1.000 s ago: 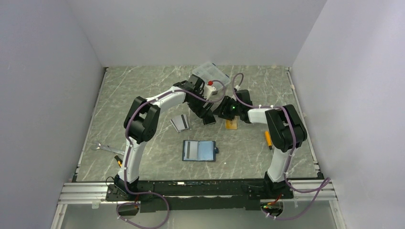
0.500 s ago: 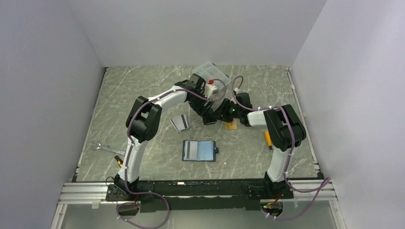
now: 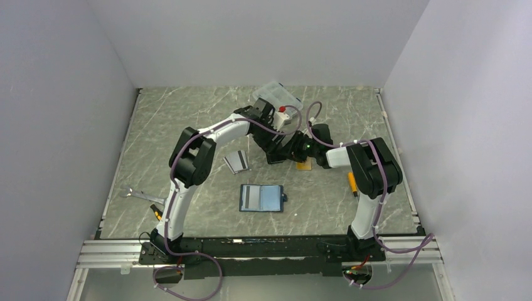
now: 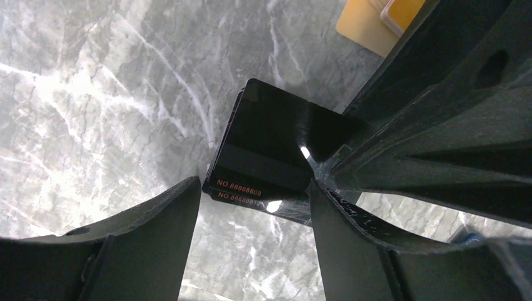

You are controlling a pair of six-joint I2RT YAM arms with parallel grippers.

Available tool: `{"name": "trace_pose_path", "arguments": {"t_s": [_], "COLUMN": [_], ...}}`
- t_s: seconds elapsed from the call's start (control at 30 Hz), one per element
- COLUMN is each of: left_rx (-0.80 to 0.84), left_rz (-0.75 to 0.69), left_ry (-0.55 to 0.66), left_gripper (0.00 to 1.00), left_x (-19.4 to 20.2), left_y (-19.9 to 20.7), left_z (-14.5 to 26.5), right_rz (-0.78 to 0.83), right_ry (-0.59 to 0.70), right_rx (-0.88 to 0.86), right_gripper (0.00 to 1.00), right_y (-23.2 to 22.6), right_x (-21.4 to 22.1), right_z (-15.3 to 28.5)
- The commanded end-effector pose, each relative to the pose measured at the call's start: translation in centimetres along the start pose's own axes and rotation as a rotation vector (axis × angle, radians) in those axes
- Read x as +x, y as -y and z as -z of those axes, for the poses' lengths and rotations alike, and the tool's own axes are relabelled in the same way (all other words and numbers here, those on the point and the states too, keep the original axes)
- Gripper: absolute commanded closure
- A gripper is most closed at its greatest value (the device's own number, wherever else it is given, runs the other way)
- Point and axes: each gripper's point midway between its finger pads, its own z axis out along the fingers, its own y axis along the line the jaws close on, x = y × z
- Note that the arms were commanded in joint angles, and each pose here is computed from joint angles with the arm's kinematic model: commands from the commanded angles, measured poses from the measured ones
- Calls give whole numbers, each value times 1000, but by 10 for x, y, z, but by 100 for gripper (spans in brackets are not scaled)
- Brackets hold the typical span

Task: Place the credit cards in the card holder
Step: Pick up the credit card from the center of the board.

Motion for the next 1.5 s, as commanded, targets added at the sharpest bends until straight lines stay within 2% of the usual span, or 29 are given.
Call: {"name": "trace_pose_path", "arguments": {"t_s": [0.0, 0.23, 0.47, 0.57, 0.87, 1.13, 1.47], "left_rx": [56, 119, 172, 145, -21, -59, -60], "left_rz": [-2, -10, 23, 12, -39, -58, -73], "left_ry": [-11, 18, 133, 148, 41, 12, 9], "left_gripper": [31, 32, 26, 25, 27, 28, 29], "left_x": [1, -9, -29, -30, -13, -7, -8], "left_y": [16, 28, 23, 15, -10, -12, -7], "left_z": [-17, -12, 46, 57, 19, 7, 3], "right_rz": [-24, -26, -5, 0, -10, -22, 3], "right_ry": [-9, 11, 16, 21, 15, 9, 8], "right_rx": [37, 61, 117, 120, 115, 127, 103], "right_gripper": [57, 59, 60, 58, 58, 59, 68], "right_y": [14, 18, 26, 25, 25, 34, 22], "right_x": [6, 2, -5, -7, -6, 3, -2], "right_z": [3, 4, 3, 1, -1, 3, 6]}}
